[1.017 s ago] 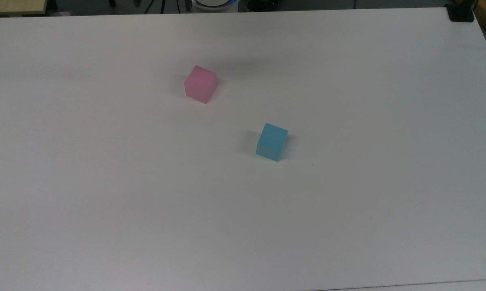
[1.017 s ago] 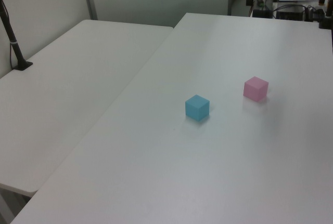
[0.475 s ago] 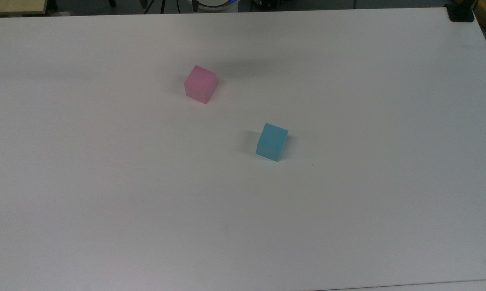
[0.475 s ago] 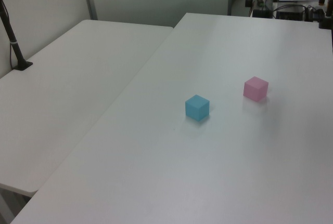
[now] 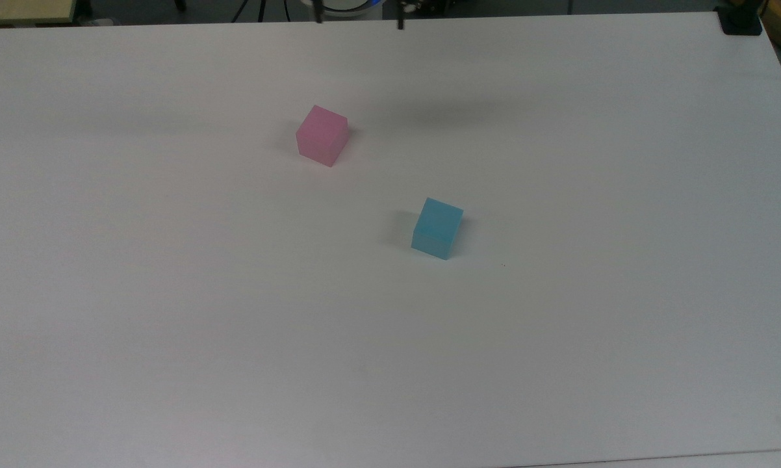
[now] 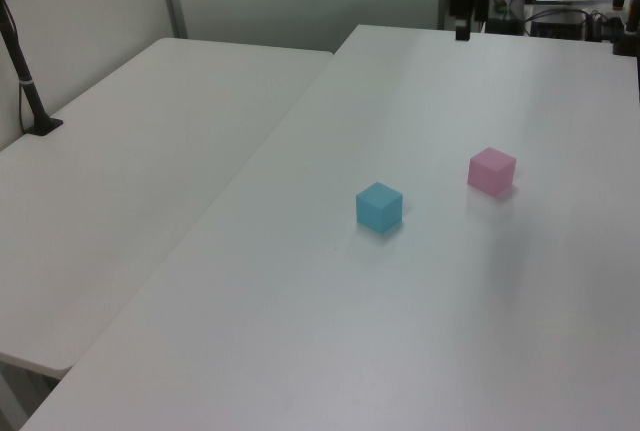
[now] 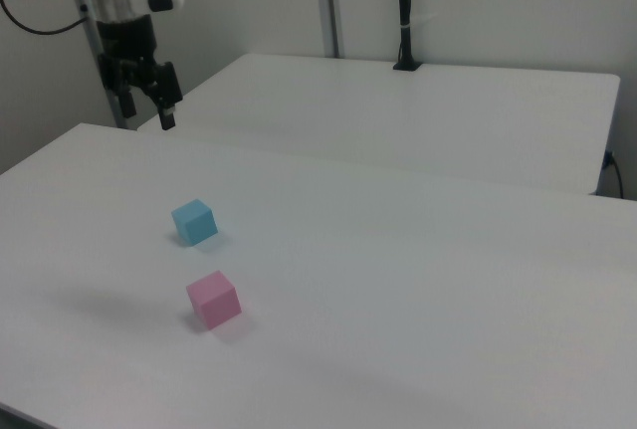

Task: Put blue cube on pink cube
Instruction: 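Move the open gripper down over the light-blue cube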

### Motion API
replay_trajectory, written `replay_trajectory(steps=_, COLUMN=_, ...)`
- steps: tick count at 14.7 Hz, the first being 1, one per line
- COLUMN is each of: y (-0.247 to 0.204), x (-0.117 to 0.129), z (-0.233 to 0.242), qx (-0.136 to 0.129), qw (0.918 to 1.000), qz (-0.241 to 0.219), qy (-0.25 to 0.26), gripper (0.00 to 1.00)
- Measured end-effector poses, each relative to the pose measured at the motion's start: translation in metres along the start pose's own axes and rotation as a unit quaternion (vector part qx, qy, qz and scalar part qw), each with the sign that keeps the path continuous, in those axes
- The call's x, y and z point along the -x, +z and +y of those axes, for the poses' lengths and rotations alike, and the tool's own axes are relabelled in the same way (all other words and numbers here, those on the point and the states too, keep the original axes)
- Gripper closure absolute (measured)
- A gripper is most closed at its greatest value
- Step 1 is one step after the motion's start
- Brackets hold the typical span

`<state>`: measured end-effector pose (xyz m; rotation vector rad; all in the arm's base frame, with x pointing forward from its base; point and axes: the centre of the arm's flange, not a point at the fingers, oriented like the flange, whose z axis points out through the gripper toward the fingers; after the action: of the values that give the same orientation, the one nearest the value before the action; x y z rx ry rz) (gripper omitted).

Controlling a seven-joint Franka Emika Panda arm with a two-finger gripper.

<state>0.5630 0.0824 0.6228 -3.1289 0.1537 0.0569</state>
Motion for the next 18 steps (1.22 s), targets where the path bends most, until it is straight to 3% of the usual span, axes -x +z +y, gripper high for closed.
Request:
replay_trajectory(steps=4, y=0.004, x=-0.012, z=-0.045, qx=-0.007, qw=0.9981, qz=0.028, qy=0.054, gripper=0.00)
replay_trajectory(steps=6, y=0.017, x=-0.025, z=-0.063, qx=0.004, qw=0.9969, qz=0.035, qy=0.071, gripper=0.00)
replay_trajectory(steps=14, y=0.131, x=-0.085, z=-0.093, qx=0.025, qw=0.9936, qz=0.021, qy=0.108, gripper=0.00)
replay_trajectory(steps=18, y=0.168, x=-0.096, z=-0.097, qx=0.020, qw=0.9899, qz=0.030, qy=0.137, gripper=0.00)
